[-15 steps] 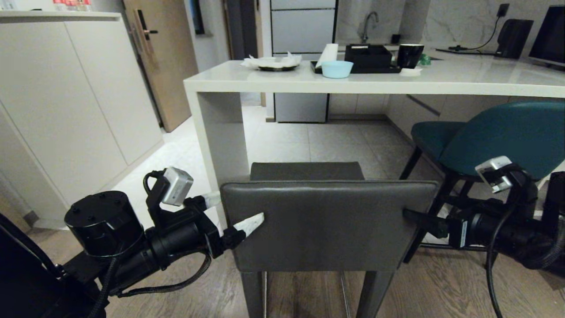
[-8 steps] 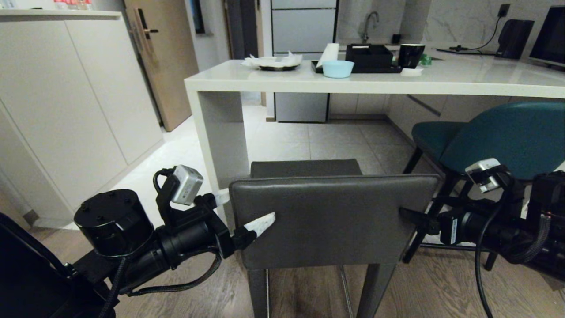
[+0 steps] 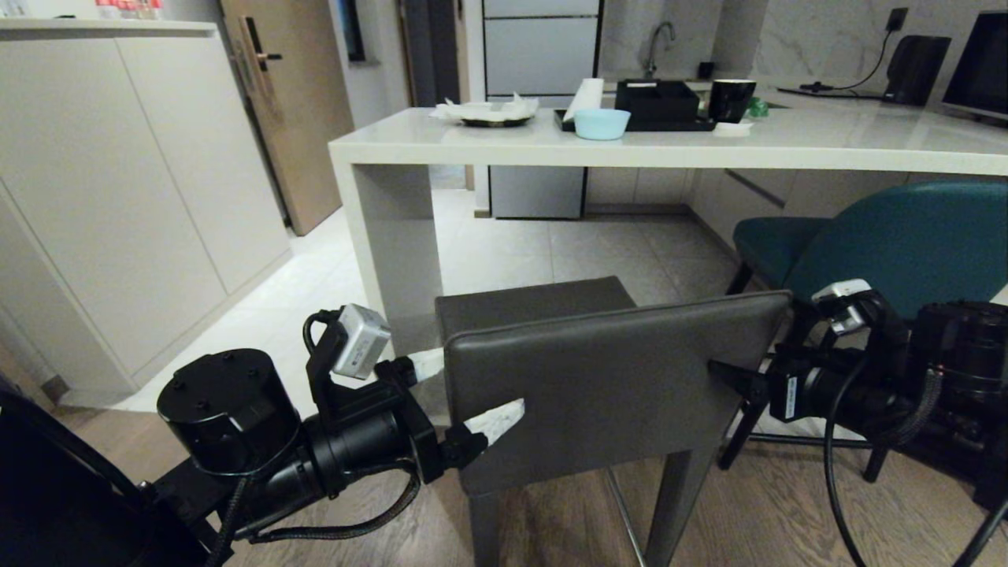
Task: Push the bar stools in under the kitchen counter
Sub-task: Pull the gray chair out from under the dining table
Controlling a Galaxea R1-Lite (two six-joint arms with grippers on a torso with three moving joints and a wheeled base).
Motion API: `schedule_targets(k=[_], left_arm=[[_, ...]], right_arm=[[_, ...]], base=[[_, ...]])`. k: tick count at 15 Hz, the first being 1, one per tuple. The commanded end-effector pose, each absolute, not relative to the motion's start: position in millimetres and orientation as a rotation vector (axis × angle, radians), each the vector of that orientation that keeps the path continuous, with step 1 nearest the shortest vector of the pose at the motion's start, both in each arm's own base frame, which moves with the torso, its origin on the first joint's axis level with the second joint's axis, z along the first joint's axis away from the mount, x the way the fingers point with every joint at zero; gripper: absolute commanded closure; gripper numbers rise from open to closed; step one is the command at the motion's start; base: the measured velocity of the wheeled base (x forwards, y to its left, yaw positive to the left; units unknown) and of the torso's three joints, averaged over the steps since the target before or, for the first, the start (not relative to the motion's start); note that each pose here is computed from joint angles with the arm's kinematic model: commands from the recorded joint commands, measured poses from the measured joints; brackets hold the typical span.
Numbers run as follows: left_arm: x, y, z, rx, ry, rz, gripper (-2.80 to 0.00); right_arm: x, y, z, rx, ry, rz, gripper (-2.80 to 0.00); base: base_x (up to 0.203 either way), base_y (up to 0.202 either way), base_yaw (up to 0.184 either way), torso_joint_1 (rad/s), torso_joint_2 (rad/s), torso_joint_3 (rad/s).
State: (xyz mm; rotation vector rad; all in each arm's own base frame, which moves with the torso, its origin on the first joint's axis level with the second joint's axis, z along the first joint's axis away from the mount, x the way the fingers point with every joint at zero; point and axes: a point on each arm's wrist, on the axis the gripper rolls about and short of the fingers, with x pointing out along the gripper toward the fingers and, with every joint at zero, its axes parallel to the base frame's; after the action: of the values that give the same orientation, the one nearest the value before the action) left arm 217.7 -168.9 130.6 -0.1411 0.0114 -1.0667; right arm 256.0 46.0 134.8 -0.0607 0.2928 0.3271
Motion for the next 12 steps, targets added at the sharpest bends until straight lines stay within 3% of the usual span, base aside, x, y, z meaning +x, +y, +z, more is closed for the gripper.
schedule_targets(k=[1,12], left_arm=[[215.0,-173.8,131.1,-0.143,0.006,-1.091,-2.8],[209.1,-194.3,131.9,-0.145,-0.002,-1.142,-2.8]], right_arm=[[270.1,48.2,123.0,-0.062,0.329,0.324,-2.8],[301.1,53.4,122.6,-0.065,0.305,0.309,-2.8]], base=[[0.0,0.0,0.0,0.0,0.0,0.0],[0.0,0.0,0.0,0.0,0.0,0.0]])
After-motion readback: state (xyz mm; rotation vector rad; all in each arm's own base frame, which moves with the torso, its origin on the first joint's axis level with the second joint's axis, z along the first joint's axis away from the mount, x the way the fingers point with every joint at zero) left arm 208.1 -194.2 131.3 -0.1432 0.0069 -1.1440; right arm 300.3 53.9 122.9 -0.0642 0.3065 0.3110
